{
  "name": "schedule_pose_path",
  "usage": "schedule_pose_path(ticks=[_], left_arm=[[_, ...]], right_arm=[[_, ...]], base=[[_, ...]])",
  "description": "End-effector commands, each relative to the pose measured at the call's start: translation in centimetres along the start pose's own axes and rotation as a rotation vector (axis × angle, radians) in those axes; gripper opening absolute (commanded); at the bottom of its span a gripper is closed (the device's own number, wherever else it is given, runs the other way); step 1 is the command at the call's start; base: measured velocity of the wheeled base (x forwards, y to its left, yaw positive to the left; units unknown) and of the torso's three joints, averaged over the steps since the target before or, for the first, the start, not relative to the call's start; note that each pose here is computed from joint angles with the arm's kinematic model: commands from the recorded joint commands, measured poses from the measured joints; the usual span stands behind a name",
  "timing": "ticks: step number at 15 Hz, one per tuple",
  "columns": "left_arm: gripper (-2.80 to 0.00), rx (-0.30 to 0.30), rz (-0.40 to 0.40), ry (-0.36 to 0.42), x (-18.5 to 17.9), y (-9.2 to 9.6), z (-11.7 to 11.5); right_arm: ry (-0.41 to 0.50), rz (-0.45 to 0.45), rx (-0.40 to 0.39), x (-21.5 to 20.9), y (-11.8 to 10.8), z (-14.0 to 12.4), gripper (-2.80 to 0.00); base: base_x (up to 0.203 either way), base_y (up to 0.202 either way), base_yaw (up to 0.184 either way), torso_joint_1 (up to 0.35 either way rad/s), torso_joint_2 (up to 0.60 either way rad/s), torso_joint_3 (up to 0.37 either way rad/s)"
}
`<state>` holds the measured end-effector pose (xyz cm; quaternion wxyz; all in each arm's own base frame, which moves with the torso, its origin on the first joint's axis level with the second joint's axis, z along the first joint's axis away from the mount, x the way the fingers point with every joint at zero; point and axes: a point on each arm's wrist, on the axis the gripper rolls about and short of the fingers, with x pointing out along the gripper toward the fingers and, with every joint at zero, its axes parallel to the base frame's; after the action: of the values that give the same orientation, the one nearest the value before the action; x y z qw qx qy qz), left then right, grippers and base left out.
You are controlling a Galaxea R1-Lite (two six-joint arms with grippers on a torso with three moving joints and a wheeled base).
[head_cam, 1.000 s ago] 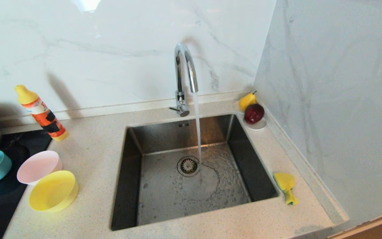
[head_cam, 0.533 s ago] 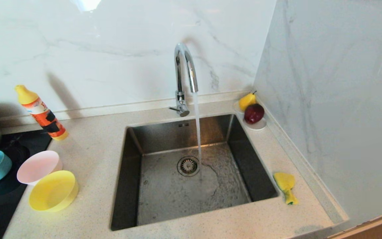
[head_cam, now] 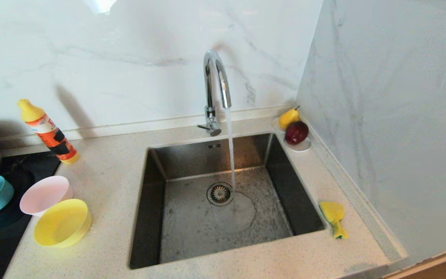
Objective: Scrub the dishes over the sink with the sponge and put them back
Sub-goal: Turn off the faucet
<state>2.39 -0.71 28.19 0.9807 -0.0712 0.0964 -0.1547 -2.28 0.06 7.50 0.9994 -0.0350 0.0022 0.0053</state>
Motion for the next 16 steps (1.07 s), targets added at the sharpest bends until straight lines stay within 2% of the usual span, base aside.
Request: schedule_pose_path(ticks=[1,4,7,9,13,16], left_arm=[[-2.8,-0.161,-0.086,0.292,10.1,2.9,2.3],[-2.8,-0.319,-0.235,0.499,18.3,4.7,1.9],[-2.8,-0.41,-0.312,0.651,25.0,5.3,-0.1],[-2.8,-0.428,-0.337,0.681,28.4,5.7,-1.5],[-2.8,-0.484,-0.343,0.665,33.2,6.5,-3.3],[-2.8,-0.515,-0.363,0.642,35.9,5.9,-4.2]], right_arm=[[0.001,0.002,-0.001,0.0,0.0,0.0,-2.8],[0.001,0.0,-0.001,0.0,0.0,0.0,-2.8],[0.001,0.002,-0.001,0.0,0.0,0.0,-2.8],[0.001,0.0,-0.001,0.0,0.0,0.0,-2.8],[0.001,0.0,-0.001,0.0,0.0,0.0,-2.8],[0.001,0.0,-0.001,0.0,0.0,0.0,-2.8]], base=[[0.0,0.0,0.0,0.0,0.0,0.0],[0.0,0.0,0.0,0.0,0.0,0.0],[0.0,0.0,0.0,0.0,0.0,0.0],[0.0,0.0,0.0,0.0,0.0,0.0],[0.0,0.0,0.0,0.0,0.0,0.0],[0.0,0.0,0.0,0.0,0.0,0.0]])
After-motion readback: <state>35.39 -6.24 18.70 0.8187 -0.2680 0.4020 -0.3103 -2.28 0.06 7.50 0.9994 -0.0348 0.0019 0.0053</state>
